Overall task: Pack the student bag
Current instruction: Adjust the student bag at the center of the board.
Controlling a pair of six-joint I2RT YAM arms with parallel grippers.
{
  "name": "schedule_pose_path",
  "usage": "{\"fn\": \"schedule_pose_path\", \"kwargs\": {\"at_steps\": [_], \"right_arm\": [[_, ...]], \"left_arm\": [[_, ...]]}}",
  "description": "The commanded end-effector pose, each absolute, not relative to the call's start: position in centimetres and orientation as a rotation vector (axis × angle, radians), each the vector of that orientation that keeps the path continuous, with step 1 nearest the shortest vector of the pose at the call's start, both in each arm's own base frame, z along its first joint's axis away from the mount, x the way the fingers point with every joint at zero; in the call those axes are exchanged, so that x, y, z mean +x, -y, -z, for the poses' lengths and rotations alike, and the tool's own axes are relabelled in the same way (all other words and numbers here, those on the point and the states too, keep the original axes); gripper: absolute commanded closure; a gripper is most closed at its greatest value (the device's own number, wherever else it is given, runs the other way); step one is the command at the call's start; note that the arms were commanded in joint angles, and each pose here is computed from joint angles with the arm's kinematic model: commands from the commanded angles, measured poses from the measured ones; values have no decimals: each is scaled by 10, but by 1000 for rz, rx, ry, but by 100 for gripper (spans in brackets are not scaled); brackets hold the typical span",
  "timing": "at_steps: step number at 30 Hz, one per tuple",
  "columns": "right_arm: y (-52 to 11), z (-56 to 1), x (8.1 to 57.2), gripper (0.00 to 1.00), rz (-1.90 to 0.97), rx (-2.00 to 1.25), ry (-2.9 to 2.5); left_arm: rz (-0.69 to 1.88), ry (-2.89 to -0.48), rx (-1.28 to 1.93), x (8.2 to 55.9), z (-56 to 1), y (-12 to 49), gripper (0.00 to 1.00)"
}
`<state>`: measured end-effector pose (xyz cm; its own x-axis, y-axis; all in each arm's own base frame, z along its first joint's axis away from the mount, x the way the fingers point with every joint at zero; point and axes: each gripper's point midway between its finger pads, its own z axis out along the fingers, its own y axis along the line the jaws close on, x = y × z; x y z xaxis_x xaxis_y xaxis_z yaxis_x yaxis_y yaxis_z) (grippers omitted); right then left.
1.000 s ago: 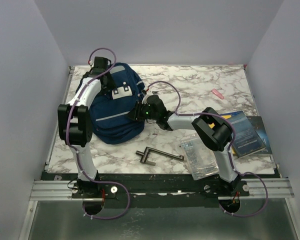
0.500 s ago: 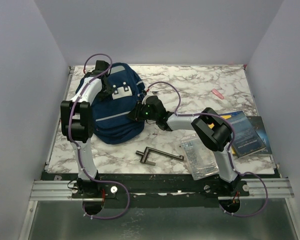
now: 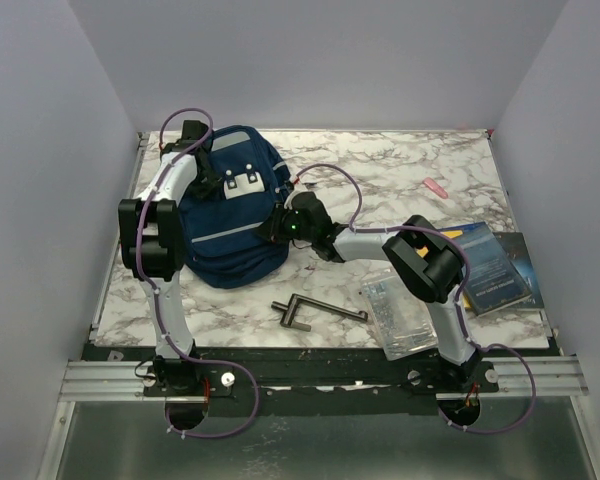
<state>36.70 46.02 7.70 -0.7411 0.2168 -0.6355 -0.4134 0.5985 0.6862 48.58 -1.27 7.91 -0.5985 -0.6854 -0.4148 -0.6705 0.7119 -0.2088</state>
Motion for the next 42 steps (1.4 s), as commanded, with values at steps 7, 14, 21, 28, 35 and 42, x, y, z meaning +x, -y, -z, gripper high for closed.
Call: {"fn": "schedule_pose_path", "kwargs": {"at_steps": [7, 14, 21, 28, 35, 42], "right_arm": [[-419, -9, 375, 90, -838, 66, -2333], [-404, 8, 375, 95, -778, 223, -2380], [-385, 4, 392, 95, -672, 259, -2352], [-383, -22, 435, 85, -566, -64, -2246], [-371, -103, 460, 48, -558, -253, -2188], [-246, -155, 502, 31, -601, -51, -2230]], "left_arm": [[198, -2466, -897, 490, -109, 3, 100], [231, -2554, -829, 457, -112, -39, 100], [45, -2718, -749, 424, -88, -74, 100], [313, -2732, -790, 415, -81, -43, 100], [877, -2535, -980, 395, -87, 31, 100], [947, -2465, -1034, 361, -86, 46, 100]]}}
